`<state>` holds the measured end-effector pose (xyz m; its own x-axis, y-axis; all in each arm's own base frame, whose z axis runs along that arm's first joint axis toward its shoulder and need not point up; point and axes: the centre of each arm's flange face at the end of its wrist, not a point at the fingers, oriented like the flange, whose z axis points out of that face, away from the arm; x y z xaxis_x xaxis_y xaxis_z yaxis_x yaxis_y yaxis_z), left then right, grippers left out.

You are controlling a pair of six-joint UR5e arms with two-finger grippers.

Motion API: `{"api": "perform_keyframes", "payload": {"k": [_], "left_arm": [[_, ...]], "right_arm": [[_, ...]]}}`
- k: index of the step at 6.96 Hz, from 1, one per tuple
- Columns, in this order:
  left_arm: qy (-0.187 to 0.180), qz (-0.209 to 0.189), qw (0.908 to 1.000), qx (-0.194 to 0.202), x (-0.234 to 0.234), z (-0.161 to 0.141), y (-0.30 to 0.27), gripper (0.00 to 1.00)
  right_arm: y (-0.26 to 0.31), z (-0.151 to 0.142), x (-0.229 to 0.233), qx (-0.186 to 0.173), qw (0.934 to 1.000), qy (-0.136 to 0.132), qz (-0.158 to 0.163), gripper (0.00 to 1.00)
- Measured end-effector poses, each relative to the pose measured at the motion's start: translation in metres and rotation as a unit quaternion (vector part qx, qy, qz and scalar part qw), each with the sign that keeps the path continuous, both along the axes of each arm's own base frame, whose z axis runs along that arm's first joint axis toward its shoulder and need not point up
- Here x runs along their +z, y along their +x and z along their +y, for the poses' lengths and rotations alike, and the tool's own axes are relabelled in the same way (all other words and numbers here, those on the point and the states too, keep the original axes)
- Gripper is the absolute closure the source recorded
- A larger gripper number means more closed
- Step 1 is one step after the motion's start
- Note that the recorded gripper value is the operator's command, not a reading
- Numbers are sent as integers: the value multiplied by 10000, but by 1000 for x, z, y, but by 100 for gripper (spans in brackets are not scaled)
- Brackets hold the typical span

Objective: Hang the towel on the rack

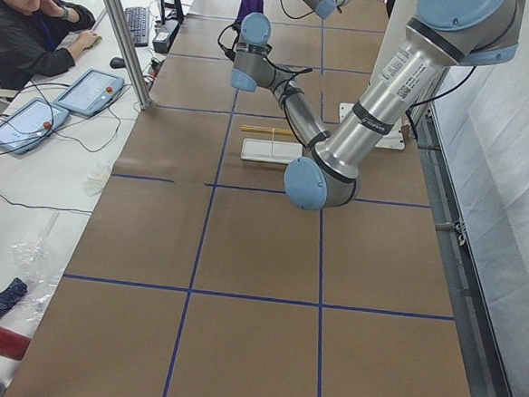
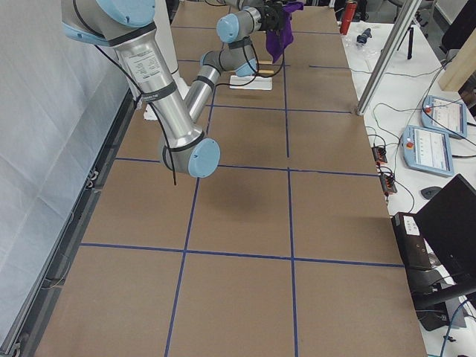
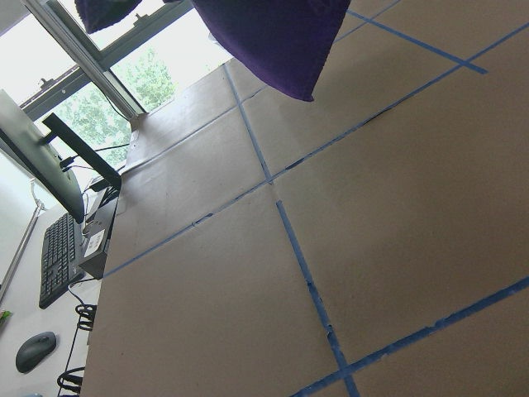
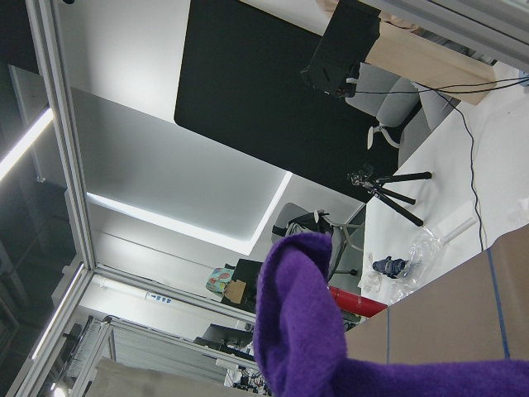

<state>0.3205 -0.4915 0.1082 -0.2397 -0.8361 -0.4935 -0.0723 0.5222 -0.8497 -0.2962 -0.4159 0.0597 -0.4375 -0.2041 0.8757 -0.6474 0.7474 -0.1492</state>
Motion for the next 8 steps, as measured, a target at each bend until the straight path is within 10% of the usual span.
{"api": "perform_keyframes", "payload": {"k": [6, 7, 8], "left_arm": [[139, 134, 9998, -9, -13, 11, -11, 11], [141, 135, 9998, -8, -14, 12, -11, 19], [142, 135, 9998, -8, -14, 12, -11, 52]], "right_arm": [[-1, 2, 2, -17, 10000, -2, 7, 100], [-1, 2, 2, -17, 10000, -1, 3, 100], [-1, 2, 1, -19, 10000, -3, 0, 100]]}}
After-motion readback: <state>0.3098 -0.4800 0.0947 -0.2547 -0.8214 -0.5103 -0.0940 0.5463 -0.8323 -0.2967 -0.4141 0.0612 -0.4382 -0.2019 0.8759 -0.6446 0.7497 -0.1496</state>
